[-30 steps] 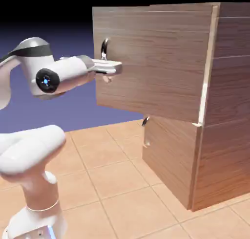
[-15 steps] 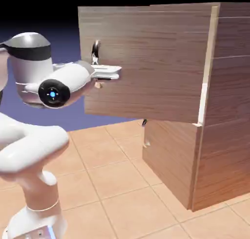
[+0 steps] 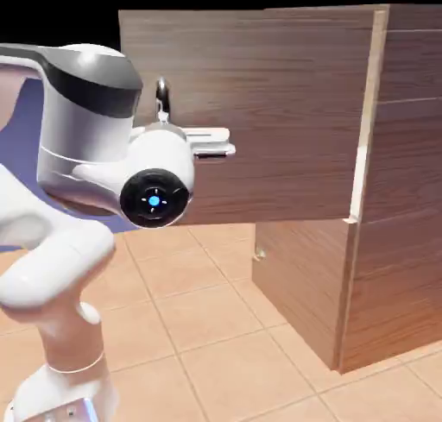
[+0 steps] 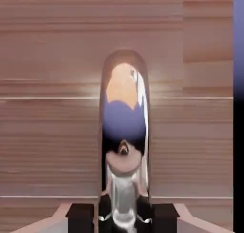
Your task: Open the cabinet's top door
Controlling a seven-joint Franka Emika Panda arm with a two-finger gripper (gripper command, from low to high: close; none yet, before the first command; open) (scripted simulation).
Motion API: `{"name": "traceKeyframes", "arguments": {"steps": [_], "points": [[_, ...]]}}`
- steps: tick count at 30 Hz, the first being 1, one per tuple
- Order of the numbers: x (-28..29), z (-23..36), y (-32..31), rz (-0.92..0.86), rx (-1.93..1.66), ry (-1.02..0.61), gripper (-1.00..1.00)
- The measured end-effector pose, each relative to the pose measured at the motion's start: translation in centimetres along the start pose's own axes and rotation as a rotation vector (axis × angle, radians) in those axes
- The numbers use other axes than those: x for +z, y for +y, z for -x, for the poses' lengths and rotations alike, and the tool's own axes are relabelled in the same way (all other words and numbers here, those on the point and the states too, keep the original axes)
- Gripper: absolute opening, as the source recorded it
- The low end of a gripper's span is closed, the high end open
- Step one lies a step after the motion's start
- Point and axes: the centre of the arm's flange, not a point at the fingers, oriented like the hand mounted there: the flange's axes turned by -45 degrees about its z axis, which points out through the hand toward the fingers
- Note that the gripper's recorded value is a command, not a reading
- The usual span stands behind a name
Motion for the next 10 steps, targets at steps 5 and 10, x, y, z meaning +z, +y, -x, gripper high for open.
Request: {"name": "traceKeyframes", "arguments": {"steps": [5, 10], "points": [[-3.8, 0.0, -1.9, 0.114, 0.0, 0.0, -1.0], [-6.4, 0.0, -3.5, 0.198, 0.0, 0.0, 1.0]]}}
